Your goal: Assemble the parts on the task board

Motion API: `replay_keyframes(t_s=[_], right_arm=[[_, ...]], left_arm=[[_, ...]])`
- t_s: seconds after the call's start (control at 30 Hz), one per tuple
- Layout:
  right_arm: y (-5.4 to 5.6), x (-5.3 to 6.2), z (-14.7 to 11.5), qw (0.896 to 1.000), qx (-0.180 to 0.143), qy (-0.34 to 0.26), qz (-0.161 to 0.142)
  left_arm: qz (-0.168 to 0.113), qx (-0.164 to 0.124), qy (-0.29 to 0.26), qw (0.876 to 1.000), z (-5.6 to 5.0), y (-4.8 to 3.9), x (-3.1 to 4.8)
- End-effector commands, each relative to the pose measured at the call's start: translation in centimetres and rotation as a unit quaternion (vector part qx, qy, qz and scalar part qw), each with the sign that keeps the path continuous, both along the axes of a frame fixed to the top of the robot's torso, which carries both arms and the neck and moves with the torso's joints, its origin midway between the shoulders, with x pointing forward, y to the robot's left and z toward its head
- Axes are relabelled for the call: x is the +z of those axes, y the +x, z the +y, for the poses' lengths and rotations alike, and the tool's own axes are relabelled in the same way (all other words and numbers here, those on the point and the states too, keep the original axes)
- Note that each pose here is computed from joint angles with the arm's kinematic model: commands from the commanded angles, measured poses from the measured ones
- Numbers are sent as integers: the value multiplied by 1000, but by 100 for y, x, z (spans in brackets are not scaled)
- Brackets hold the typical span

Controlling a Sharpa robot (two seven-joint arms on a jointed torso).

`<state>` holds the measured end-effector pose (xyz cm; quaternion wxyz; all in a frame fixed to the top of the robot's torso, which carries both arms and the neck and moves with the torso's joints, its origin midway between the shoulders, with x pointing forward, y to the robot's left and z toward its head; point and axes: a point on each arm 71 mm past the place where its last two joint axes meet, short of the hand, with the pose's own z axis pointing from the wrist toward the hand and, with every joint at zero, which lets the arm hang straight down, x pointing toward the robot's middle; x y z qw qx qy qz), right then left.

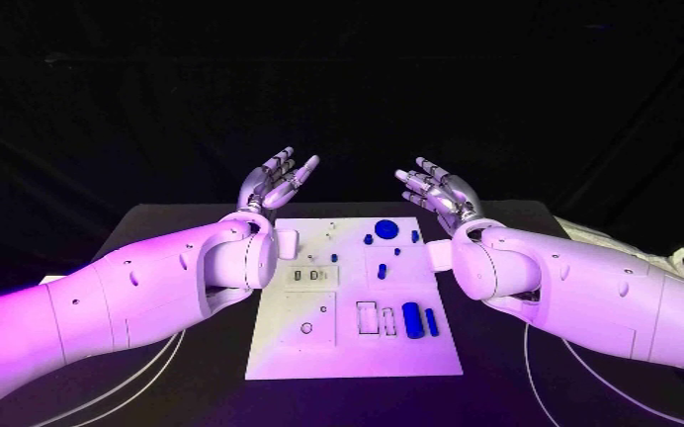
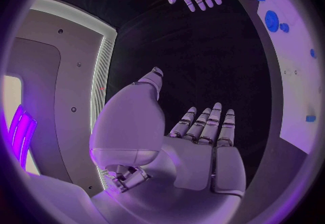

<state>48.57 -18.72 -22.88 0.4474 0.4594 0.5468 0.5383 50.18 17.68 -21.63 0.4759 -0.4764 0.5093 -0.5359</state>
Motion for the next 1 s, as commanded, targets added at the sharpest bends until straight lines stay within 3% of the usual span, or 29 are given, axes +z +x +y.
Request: replay_keyframes(t_s=[0.03,0.27,0.47,0.5,0.7,0.83,1.0], right_arm=[[17,-8,157,992,125,-3,10],[68,-27,214,981,190,-17,21],[80,-32,228,978,207,-22,25],[289,232,-131,969,127,-176,-119],[353,314,-179,955,126,-236,-128],[391,373,-193,937,128,-295,-140],[439,442,-182,906,135,-372,-154]], left_arm=[[-8,-36,-13,999,-56,3,21],[-8,-36,-13,999,-56,3,21],[-8,-36,-13,999,-56,3,21],[-23,-51,-21,998,93,-74,82],[-23,-58,-24,998,142,-148,139],[-25,-69,-31,997,165,-206,189],[-24,-85,-40,995,132,-277,228]])
